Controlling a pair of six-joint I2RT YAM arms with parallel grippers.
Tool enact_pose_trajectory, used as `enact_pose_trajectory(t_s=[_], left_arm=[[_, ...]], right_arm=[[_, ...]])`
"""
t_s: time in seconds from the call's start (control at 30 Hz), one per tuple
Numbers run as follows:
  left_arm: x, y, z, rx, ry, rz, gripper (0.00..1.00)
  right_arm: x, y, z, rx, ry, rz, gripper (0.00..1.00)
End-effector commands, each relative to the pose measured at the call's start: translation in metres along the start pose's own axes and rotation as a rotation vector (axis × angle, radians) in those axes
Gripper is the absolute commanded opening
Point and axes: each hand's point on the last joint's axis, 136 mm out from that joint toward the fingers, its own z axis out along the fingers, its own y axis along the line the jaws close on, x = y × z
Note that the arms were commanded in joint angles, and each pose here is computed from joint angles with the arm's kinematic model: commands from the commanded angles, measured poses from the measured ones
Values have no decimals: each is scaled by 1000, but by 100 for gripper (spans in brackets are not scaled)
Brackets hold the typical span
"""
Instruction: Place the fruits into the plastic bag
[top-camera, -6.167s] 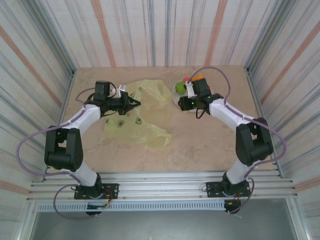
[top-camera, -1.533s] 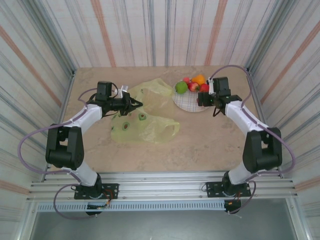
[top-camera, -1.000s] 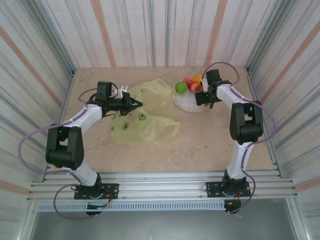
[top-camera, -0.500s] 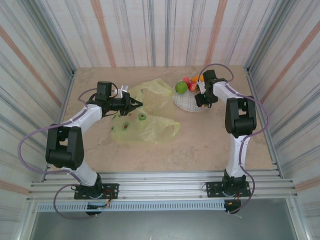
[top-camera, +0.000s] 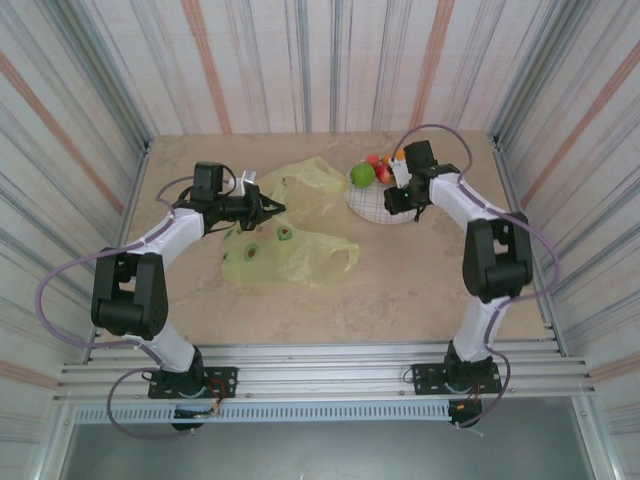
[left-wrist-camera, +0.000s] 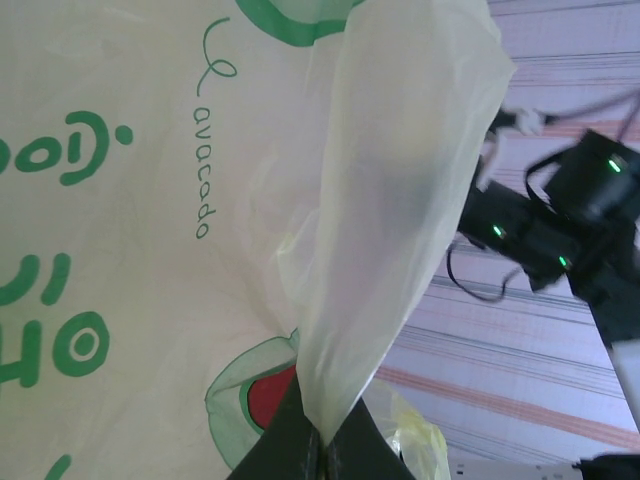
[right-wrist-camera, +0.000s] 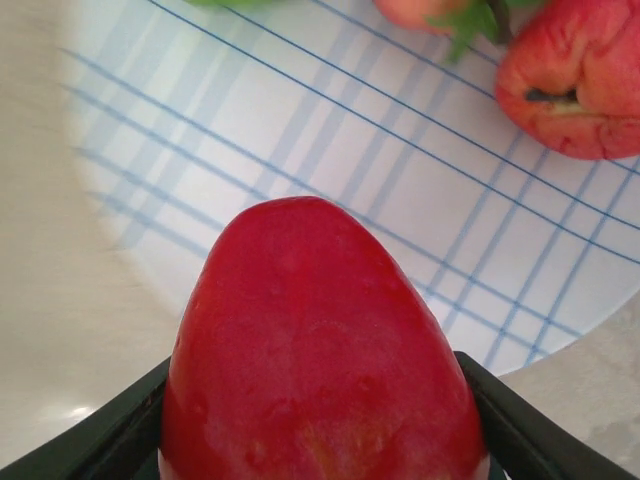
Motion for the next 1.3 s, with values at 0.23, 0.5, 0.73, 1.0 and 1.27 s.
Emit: enact_pose_trajectory(t_s=[0.23, 0.5, 0.73, 1.0, 1.27], left_arm=[[-1, -10, -5, 30, -6, 16, 0], [2, -12, -3, 32, 5, 20, 0], [3, -13, -3, 36, 7, 24, 0], [4, -15, -2, 37, 10, 26, 0], [6, -15, -1, 38, 14, 27, 0]], right_arm=[[9, 141, -41, -439, -168, -38, 52], [15, 202, -21, -572, -175, -133, 51], [19, 239, 0, -617, -167, -190, 50], [13, 274, 18, -648, -185, -184, 50], [0, 289, 32, -640, -212, -92, 51]])
